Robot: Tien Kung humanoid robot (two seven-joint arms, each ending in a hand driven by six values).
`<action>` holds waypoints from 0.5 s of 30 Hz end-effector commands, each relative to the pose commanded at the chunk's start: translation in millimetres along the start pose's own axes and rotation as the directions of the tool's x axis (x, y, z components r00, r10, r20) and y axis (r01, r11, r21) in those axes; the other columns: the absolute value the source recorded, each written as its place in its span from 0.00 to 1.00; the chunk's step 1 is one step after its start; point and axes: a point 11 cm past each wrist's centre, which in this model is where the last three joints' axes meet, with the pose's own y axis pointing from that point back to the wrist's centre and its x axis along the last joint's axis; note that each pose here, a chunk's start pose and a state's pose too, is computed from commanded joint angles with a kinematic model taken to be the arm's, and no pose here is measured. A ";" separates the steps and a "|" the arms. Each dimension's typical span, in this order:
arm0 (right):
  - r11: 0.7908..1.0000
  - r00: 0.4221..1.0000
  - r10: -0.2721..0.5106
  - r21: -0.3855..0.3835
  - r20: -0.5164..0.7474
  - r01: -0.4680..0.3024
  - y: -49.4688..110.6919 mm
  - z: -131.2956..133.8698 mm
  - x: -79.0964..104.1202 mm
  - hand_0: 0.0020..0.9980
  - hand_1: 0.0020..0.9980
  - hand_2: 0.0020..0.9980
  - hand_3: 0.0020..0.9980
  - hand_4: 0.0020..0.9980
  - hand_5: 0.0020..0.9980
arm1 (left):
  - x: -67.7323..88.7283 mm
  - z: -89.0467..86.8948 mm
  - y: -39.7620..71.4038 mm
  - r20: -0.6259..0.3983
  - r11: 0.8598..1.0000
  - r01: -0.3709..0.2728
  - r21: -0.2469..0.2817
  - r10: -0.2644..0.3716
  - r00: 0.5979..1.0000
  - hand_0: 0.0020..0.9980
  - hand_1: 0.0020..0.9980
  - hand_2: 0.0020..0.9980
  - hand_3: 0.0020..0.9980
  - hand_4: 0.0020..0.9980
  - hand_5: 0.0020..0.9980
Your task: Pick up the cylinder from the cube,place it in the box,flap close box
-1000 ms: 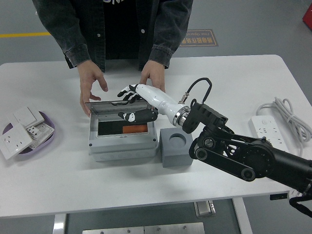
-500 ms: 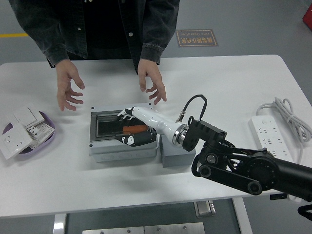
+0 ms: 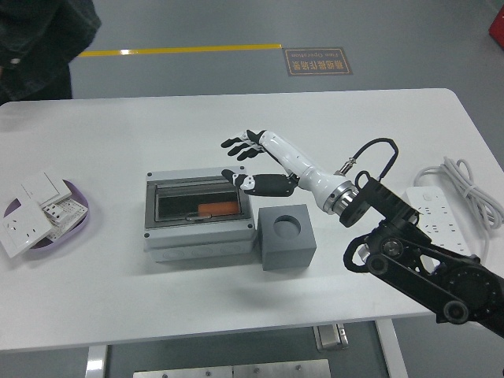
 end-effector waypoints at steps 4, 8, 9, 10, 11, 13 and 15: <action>0.995 0.982 0.102 0.001 0.157 -0.104 14.0 13.6 15.7 0.69 0.64 0.69 0.73 0.71 0.38 | -1.9 -6.7 -0.9 -0.008 1.000 0.004 0.010 -0.003 1.000 0.64 0.66 0.59 0.64 0.71 0.29; 0.979 0.948 0.202 -0.020 0.247 -0.203 31.0 32.0 29.6 0.66 0.63 0.68 0.71 0.71 0.39 | -1.8 -14.9 -1.6 -0.015 1.000 0.004 0.023 -0.003 1.000 0.64 0.66 0.59 0.64 0.72 0.29; 0.973 0.938 0.231 -0.036 0.257 -0.230 36.8 38.6 35.1 0.66 0.63 0.68 0.71 0.71 0.39 | -1.7 -16.9 -1.8 -0.017 1.000 0.004 0.026 -0.003 1.000 0.64 0.66 0.59 0.64 0.72 0.29; 0.967 0.930 0.256 -0.055 0.266 -0.250 42.7 46.1 39.0 0.66 0.63 0.68 0.71 0.71 0.39 | -1.6 -19.3 -2.0 -0.020 1.000 0.004 0.030 -0.003 1.000 0.64 0.66 0.59 0.64 0.72 0.29; 0.961 0.922 0.275 -0.073 0.273 -0.265 48.0 52.7 42.3 0.66 0.63 0.68 0.71 0.71 0.39 | -1.4 -21.3 -2.1 -0.022 0.999 0.004 0.033 -0.003 1.000 0.64 0.66 0.59 0.64 0.72 0.29; 0.947 0.903 0.322 -0.109 0.284 -0.303 59.7 65.8 52.0 0.65 0.62 0.68 0.70 0.70 0.40 | -0.5 -25.8 -2.3 -0.027 0.999 0.002 0.040 -0.001 1.000 0.64 0.66 0.59 0.64 0.71 0.29; 0.933 0.886 0.360 -0.129 0.293 -0.336 67.4 73.5 61.1 0.65 0.62 0.68 0.70 0.70 0.40 | 0.8 -29.9 -2.4 -0.032 0.999 0.000 0.048 0.001 0.999 0.64 0.66 0.59 0.64 0.71 0.29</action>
